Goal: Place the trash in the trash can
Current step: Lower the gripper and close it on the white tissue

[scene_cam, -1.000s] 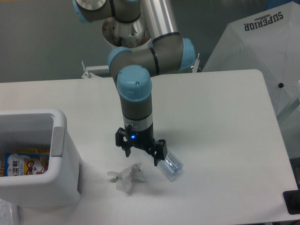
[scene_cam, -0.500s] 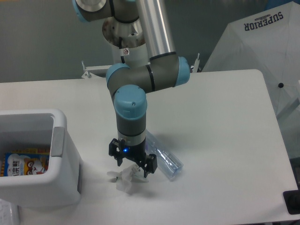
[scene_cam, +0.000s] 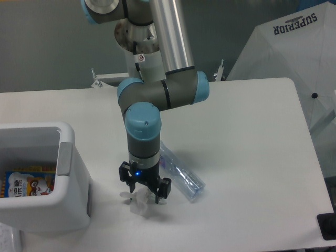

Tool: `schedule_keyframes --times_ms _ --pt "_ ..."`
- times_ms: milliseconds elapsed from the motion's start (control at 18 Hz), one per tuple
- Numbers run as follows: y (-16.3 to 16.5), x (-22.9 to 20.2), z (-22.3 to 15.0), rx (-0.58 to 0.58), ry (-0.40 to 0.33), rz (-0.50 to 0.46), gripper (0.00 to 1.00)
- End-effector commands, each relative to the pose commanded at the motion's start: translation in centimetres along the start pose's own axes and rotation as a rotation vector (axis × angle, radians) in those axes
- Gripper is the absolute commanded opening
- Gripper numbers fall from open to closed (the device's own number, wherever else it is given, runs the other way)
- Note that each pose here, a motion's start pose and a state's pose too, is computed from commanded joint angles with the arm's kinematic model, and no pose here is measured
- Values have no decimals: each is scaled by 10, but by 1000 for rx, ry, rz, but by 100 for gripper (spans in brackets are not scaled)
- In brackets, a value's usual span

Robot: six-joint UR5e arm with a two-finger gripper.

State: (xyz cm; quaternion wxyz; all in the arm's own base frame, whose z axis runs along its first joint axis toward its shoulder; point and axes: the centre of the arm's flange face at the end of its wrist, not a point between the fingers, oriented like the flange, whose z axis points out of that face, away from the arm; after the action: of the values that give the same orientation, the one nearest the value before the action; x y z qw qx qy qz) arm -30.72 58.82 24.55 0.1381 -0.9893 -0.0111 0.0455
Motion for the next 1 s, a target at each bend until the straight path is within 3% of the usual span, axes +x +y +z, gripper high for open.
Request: schedule_keyframes --times_ms 167,333,778,1000 --pt "0 0 -3 2 -2 -4 24" --pt "-1 0 -7 7 -5 -30 1" --pt "-22 -14 -46 92 -32 -108 0" --pt "-64 -38 -102 256 -16 -296 0"
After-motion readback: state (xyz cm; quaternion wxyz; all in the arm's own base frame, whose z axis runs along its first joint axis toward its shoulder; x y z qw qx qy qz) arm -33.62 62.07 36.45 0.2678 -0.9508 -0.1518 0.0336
